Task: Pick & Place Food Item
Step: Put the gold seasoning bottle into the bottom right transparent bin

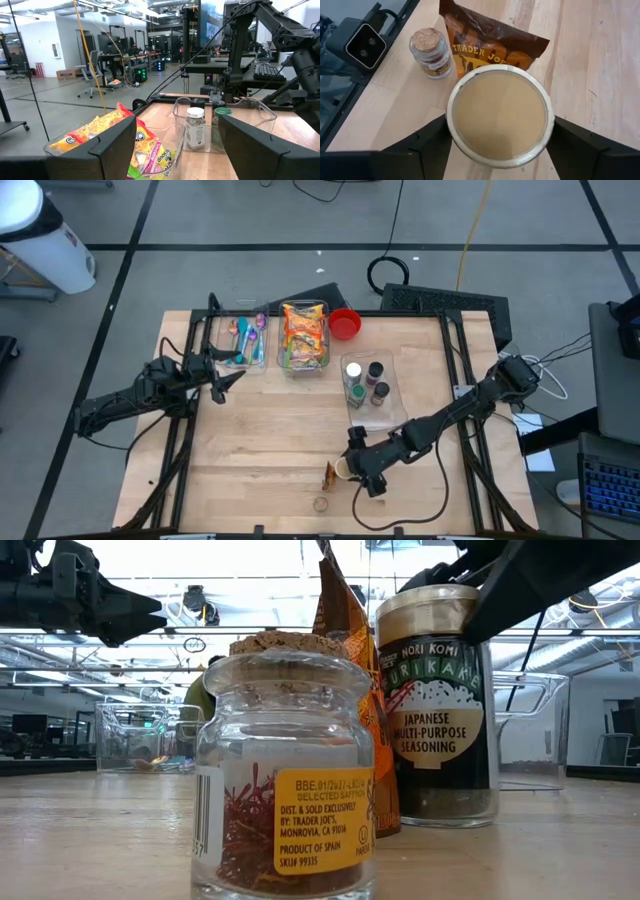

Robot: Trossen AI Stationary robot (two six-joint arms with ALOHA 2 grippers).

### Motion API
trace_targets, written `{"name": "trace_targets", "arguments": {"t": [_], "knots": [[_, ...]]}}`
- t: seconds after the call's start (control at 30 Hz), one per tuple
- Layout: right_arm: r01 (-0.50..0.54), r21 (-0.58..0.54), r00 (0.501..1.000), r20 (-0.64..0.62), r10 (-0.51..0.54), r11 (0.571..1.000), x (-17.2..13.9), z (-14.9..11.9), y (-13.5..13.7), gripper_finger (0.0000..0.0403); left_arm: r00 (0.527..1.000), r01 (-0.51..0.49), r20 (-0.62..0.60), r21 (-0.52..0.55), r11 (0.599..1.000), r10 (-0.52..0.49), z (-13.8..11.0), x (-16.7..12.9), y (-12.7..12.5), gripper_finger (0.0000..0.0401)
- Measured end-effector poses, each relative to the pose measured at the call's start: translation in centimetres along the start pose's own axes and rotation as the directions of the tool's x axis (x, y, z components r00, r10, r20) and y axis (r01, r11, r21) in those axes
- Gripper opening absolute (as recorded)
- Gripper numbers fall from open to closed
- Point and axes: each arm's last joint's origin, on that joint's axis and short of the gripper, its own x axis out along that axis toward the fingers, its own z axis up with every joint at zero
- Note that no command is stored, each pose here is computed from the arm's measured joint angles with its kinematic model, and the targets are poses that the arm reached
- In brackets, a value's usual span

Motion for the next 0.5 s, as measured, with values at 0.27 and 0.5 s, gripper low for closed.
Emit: {"name": "trace_targets", "arguments": {"t": [0.27,0.5], "knots": [[-0.012,0.063,0.998,0.059,0.009,0.998,-2.2,1.0,-0.1,0.0265,1.0,0.0,0.0,0.0,1.0,0.0,0.0,0.0,0.0,0.0283],[0.01,0.081,0.984,0.174,-0.024,0.997,-7.4,2.5,-0.7,0.0267,1.0,0.0,0.0,0.0,1.0,0.0,0.0,0.0,0.0,0.0283]]}}
